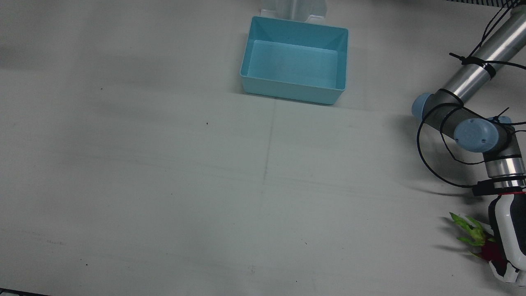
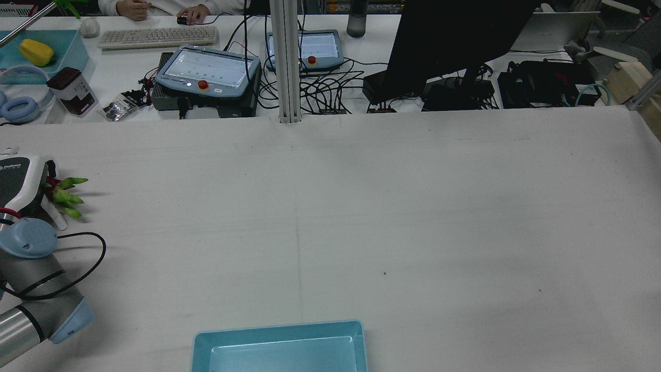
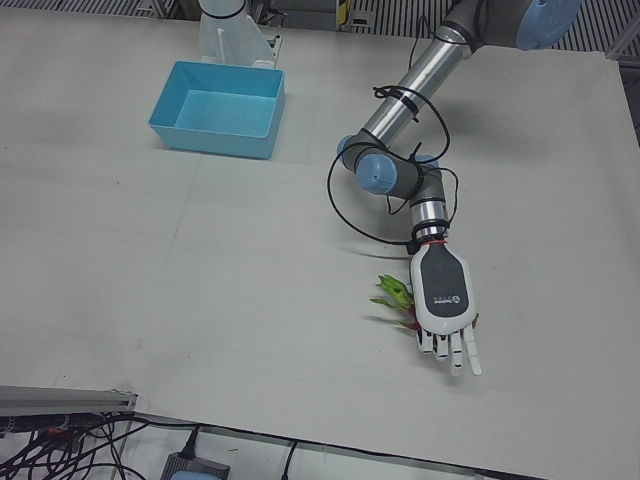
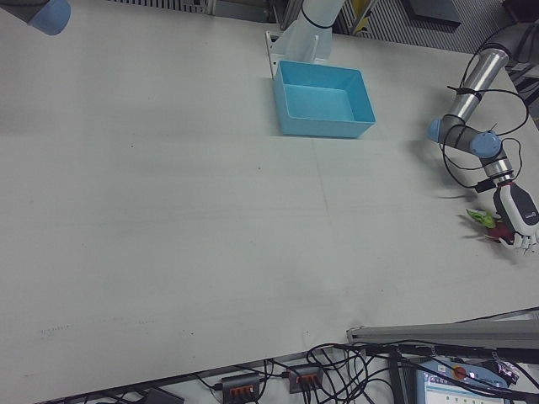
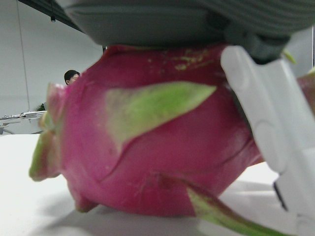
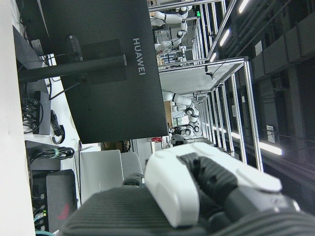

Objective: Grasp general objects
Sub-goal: 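Close the left hand fingers around the dragon fruit, then lift the dragon fruit off the table with the left hand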

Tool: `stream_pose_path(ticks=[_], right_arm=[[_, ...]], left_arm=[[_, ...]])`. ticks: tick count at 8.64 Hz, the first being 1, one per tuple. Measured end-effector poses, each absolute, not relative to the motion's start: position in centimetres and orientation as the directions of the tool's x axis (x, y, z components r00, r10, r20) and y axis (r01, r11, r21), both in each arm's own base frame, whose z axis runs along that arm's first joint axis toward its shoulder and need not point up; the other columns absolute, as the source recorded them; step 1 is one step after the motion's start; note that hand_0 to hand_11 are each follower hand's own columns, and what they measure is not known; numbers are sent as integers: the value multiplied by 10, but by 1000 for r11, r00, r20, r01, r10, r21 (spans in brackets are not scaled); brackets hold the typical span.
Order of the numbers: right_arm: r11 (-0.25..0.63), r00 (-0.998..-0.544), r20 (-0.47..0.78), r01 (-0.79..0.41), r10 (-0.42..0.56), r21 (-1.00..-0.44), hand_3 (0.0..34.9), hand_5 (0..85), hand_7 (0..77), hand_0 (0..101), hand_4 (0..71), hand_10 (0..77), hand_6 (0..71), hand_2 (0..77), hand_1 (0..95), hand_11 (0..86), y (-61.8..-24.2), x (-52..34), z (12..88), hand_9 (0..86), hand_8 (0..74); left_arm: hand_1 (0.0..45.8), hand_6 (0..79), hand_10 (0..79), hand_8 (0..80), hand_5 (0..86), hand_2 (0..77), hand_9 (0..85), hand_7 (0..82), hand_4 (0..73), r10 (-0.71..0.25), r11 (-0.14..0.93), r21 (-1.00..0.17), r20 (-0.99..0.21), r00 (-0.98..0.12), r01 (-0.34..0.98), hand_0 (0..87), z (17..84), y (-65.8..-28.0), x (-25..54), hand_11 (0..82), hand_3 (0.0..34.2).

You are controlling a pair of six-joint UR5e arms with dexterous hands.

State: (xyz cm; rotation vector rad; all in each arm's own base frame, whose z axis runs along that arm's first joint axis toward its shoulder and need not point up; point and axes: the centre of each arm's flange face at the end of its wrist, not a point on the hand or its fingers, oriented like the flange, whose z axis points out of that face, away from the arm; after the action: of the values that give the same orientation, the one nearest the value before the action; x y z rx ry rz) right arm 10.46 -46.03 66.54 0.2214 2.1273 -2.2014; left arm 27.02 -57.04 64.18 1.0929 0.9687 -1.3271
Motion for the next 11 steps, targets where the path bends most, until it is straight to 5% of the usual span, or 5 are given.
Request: stream_pose_path(ticks=[1, 2, 4, 8, 11], right_arm=[[-38, -987, -153, 152, 48, -988, 0, 0, 0, 0, 0, 0, 0, 774, 949, 5, -460, 105, 665, 5, 0], [-38, -987, -153, 152, 48, -988, 0, 0, 0, 0, 0, 0, 0, 774, 949, 5, -460, 105, 665, 5, 0], [-37, -987, -153, 152, 48, -988, 0, 0, 0, 0, 0, 0, 0, 774, 949, 5, -460, 105, 665, 5, 0], [-36, -987, -152, 151, 47, -988, 0, 0, 0, 0, 0, 0, 0, 774, 949, 5, -460, 105, 665, 5, 0], [-36, -987, -152, 150, 47, -988, 0, 0, 0, 0, 0, 0, 0, 774, 949, 5, -460, 105, 665, 5, 0]], left_arm=[[0, 409, 33, 278, 682, 0, 409, 556, 273, -238, -64, 53, -971, 36, 997, 464, 642, -570, 270, 251, 0], [0, 447, 196, 333, 676, 0, 480, 562, 300, -236, -76, 57, -971, 38, 995, 461, 641, -570, 269, 333, 0], [0, 502, 322, 387, 791, 0, 535, 562, 458, -234, -89, 61, -972, 39, 994, 436, 640, -570, 268, 458, 0], [0, 578, 344, 502, 764, 0, 600, 556, 627, -218, -108, 37, -976, 13, 993, 411, 606, -571, 260, 665, 0], [0, 611, 349, 545, 753, 0, 611, 551, 605, -170, -132, -26, -984, -49, 991, 401, 541, -570, 242, 742, 0]])
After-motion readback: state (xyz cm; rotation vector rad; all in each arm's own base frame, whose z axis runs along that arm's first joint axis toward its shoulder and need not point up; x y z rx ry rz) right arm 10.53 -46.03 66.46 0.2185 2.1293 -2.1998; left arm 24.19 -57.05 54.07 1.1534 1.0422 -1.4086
